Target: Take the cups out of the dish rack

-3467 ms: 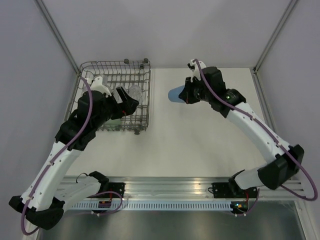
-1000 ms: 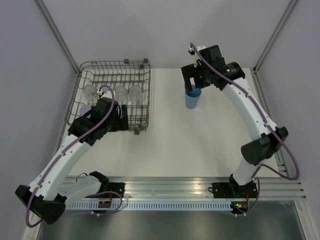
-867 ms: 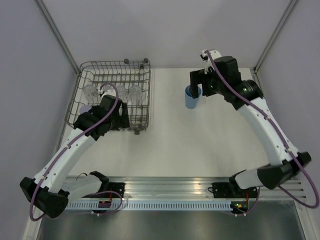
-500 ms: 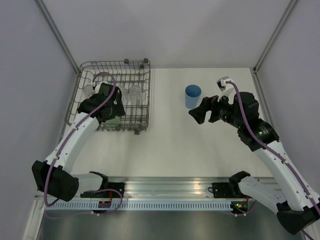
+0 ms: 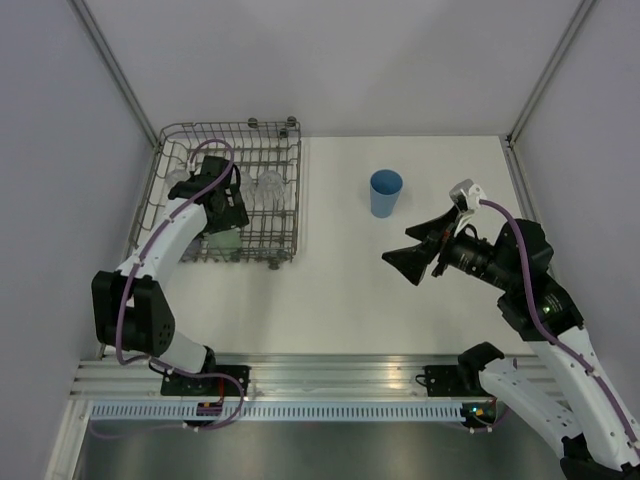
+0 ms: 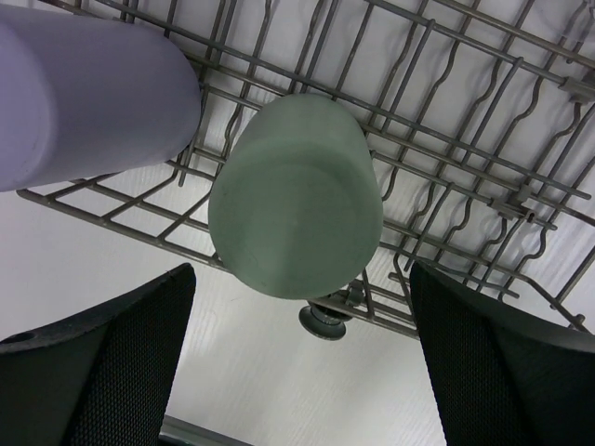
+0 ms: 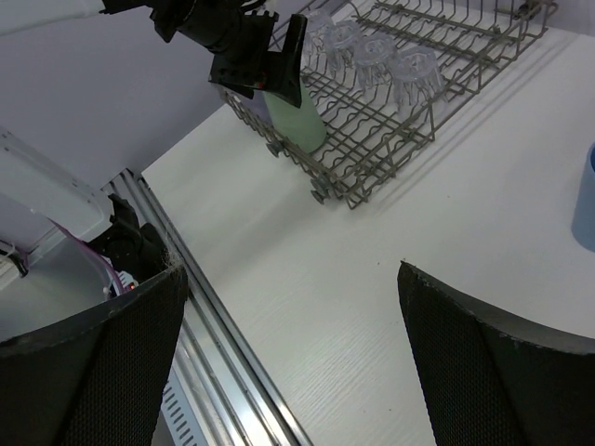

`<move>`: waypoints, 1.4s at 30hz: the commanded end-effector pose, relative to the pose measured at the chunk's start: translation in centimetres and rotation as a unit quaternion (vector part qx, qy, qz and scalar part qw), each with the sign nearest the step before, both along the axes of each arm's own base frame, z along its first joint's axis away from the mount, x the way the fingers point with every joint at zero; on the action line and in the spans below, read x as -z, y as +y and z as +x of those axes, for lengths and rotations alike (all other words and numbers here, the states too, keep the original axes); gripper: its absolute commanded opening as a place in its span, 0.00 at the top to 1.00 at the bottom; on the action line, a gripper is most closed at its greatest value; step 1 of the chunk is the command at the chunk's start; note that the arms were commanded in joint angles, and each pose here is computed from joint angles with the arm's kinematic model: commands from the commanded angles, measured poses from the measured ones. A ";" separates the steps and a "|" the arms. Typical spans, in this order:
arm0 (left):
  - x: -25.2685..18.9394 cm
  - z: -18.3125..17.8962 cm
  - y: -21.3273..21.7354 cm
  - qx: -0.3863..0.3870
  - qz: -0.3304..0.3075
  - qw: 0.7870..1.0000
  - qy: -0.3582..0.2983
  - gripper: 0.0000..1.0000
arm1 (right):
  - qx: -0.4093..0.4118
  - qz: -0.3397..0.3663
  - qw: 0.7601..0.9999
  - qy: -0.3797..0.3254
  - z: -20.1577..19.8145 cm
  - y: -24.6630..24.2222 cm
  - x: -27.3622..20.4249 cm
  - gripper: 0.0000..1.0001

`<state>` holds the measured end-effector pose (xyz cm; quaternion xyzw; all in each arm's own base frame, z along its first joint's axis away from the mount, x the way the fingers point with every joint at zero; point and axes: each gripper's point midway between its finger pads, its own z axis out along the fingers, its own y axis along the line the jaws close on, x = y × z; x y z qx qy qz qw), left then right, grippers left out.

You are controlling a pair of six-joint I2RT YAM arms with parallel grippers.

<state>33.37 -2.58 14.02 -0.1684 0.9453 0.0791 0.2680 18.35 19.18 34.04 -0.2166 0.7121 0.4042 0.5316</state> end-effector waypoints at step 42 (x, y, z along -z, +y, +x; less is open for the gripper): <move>-8.6 1.4 -0.9 0.062 -0.070 0.990 -0.105 0.98 | -0.054 0.016 0.998 -0.023 -0.6 1.4 -0.8 0.02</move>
